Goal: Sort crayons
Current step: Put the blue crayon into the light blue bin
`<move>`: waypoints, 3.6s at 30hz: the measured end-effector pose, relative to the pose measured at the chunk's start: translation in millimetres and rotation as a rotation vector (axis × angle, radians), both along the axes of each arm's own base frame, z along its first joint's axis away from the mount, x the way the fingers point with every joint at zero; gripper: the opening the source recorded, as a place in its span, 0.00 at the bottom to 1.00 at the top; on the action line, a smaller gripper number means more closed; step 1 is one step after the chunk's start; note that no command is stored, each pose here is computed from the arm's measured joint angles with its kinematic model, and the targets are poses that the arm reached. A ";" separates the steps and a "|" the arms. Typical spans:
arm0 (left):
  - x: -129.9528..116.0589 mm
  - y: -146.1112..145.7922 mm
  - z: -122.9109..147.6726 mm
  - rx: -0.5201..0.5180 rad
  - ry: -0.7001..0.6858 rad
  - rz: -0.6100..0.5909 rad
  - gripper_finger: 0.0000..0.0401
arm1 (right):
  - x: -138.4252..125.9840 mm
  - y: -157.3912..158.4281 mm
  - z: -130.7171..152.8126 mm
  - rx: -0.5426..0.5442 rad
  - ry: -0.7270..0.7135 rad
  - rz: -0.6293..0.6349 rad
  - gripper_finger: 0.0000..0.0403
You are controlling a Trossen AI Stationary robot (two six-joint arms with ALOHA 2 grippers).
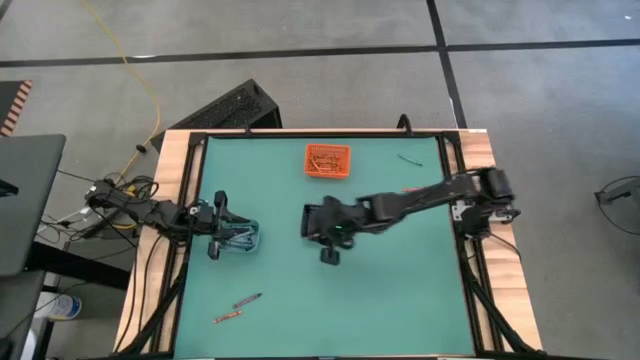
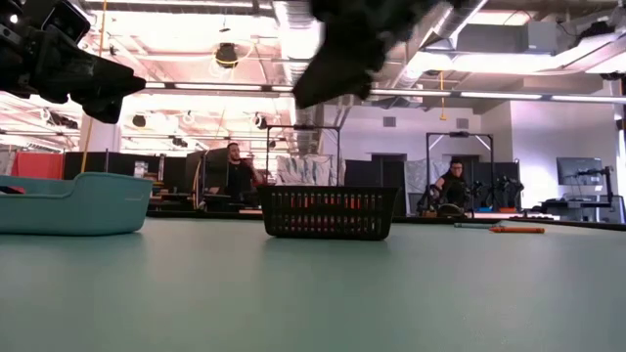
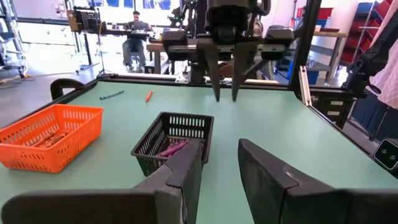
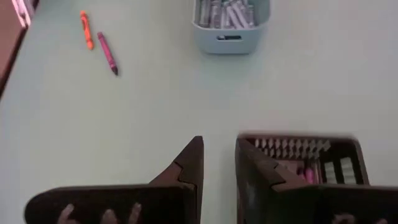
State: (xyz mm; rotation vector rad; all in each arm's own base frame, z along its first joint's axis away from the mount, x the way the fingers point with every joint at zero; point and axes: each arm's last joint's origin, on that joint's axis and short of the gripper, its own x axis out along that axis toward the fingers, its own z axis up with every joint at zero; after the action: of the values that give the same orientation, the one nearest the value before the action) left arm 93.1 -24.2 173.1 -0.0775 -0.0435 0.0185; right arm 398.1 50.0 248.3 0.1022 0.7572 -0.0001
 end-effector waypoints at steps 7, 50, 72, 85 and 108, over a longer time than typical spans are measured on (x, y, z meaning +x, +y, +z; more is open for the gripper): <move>0.0 0.0 0.0 0.000 0.000 0.000 0.24 | -66.4 10.1 -13.0 0.069 -0.231 -0.119 0.21; 0.0 0.0 -0.1 0.000 0.000 0.000 0.24 | -200.7 -197.2 -49.8 0.010 0.269 -0.890 0.21; 0.0 0.0 -0.1 0.000 0.000 0.000 0.24 | -218.8 -295.6 -67.2 0.022 0.722 -0.753 0.21; 0.0 0.0 -0.1 0.000 0.000 0.000 0.24 | -218.8 -306.9 -99.1 0.043 0.850 -0.612 0.21; 0.0 0.0 -0.1 0.000 0.000 0.000 0.24 | -215.0 -310.4 -107.7 0.109 0.803 -0.559 0.02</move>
State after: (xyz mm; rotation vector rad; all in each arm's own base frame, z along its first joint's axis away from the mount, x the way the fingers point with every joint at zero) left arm 93.1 -24.2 173.0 -0.0776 -0.0437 0.0189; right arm 183.1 -260.3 140.5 0.4321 1.5083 -0.5608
